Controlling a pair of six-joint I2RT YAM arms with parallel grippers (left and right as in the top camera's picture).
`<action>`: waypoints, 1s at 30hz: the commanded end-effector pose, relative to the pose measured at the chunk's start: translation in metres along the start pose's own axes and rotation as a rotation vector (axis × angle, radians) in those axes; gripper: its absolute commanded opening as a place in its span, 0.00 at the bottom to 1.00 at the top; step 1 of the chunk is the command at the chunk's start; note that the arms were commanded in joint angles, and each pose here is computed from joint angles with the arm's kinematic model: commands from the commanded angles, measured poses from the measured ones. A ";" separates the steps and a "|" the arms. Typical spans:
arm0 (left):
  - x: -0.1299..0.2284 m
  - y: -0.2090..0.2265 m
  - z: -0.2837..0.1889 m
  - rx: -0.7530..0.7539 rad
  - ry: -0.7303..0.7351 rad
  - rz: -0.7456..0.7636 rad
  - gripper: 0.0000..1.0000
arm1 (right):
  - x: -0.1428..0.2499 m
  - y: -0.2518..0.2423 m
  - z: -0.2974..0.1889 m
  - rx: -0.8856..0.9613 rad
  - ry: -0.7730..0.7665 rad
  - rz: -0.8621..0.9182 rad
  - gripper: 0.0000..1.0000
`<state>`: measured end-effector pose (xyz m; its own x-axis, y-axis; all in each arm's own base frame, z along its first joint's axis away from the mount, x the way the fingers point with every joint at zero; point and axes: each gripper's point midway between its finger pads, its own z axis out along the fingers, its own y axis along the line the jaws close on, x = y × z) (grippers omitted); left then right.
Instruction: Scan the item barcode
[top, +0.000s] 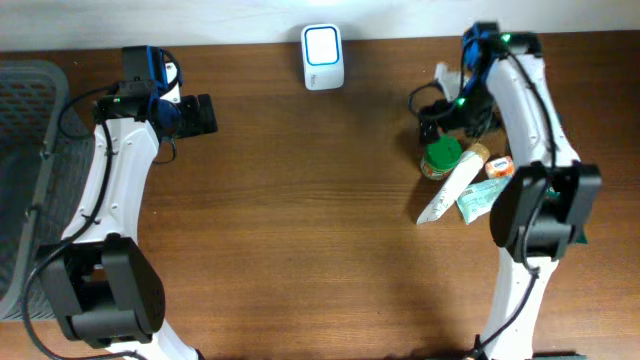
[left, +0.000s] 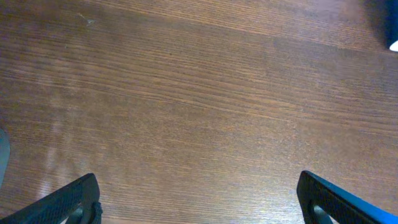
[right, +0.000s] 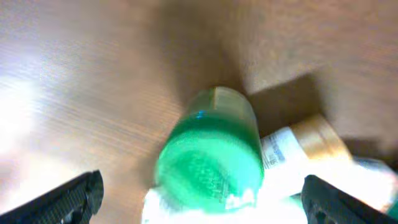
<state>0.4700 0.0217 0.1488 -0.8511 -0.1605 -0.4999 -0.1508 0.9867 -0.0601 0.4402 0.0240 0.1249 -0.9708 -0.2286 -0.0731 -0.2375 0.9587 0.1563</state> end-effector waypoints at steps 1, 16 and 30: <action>-0.008 0.002 -0.010 -0.004 -0.032 -0.012 0.99 | 0.003 0.043 -0.140 -0.008 -0.309 -0.069 0.98; -0.008 0.002 -0.010 -0.004 -0.032 -0.012 0.99 | 0.085 0.086 -0.267 0.091 -0.586 -0.031 0.98; -0.008 0.002 -0.010 -0.004 -0.032 -0.012 0.99 | 0.087 0.079 -0.305 0.268 -1.214 -0.184 0.98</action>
<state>0.4700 0.0217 0.1488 -0.8511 -0.1602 -0.4999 -0.1505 0.9868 -0.0599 0.3352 0.0322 0.4521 -0.2634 -0.1944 -0.9449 -0.2234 0.9651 -0.1363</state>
